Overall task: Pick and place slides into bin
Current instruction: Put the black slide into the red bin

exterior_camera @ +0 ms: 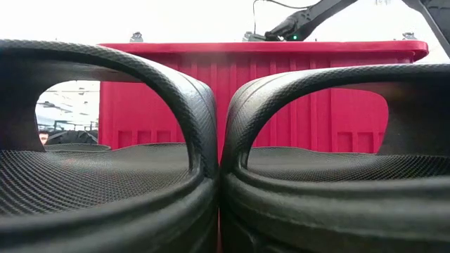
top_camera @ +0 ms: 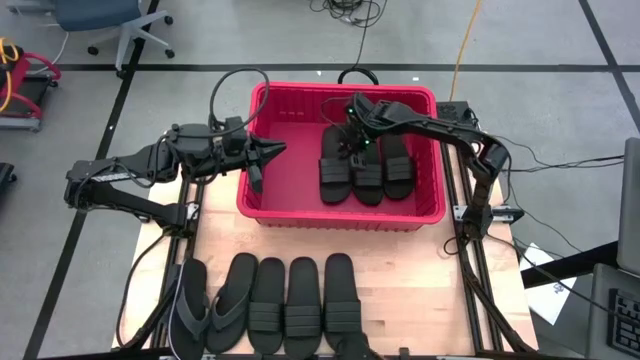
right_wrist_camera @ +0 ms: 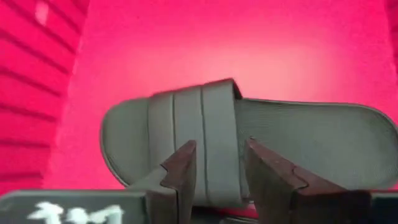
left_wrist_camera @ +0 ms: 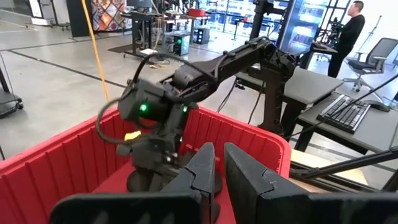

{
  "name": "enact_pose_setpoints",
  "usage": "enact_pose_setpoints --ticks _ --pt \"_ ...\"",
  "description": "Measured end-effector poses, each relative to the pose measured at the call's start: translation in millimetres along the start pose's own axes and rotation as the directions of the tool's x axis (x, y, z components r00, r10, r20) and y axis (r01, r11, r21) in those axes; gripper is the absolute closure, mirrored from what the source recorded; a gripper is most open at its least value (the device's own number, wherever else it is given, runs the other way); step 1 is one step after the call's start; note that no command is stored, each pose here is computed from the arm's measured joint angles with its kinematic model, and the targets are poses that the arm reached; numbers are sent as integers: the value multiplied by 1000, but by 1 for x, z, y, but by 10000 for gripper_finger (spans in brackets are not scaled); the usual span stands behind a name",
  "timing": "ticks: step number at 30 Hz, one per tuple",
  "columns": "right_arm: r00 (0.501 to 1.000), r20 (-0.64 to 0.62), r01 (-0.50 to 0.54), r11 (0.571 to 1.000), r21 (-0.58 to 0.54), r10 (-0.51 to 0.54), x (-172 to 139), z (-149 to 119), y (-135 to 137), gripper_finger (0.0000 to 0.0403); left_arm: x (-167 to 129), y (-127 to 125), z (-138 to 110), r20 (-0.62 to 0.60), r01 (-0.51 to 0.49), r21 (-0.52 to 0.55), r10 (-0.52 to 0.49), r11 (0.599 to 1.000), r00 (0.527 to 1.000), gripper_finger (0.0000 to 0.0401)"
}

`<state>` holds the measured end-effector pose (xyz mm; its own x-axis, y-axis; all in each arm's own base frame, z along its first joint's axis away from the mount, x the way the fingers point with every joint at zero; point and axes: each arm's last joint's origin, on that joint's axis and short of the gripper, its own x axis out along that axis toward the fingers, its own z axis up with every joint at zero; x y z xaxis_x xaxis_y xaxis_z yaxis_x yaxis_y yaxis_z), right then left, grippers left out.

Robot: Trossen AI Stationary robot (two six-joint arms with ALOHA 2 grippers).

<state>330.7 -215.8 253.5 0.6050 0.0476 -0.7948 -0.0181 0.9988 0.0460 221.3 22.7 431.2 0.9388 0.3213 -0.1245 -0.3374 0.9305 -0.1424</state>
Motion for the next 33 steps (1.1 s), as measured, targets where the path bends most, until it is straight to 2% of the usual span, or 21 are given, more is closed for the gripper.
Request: enact_pose_setpoints --ticks 3,7,9,11,14,17,21,25,27,31,33 --pt "997 63 -51 996 74 47 -13 5 5 297 0 0 0 0 0 24 0 1000 1000 368" --pt "949 230 -230 972 46 214 -43 18 22 341 0 0 0 0 0 37 0 999 1000 368" --pt "904 316 -304 953 5 287 -60 28 34 372 -4 0 1 6 25 32 -25 999 1000 368" --pt "845 399 -359 931 -70 356 -80 38 47 394 -10 -2 8 50 110 40 -112 993 992 368" --pt "754 485 -407 895 -185 443 -105 53 73 393 -24 -5 21 147 241 99 -253 966 956 368" --pt "691 548 -403 880 -251 472 -117 57 101 399 -37 -7 27 195 291 163 -320 943 927 377" --pt "637 663 -343 915 -212 392 -114 47 139 402 -39 -8 20 208 351 207 -391 913 896 398" --pt "586 764 -327 941 -82 270 -99 24 167 402 -25 -6 -3 281 420 181 -456 889 844 395" --pt "586 777 -330 943 -29 229 -96 10 177 402 -19 -5 -17 320 467 155 -491 871 810 399" --pt "596 792 -293 954 64 130 -107 -11 195 403 -26 -1 -43 386 526 118 -527 842 757 400" --pt "595 794 -269 962 49 127 -118 -18 209 403 -33 0 -55 377 539 104 -535 836 756 400"
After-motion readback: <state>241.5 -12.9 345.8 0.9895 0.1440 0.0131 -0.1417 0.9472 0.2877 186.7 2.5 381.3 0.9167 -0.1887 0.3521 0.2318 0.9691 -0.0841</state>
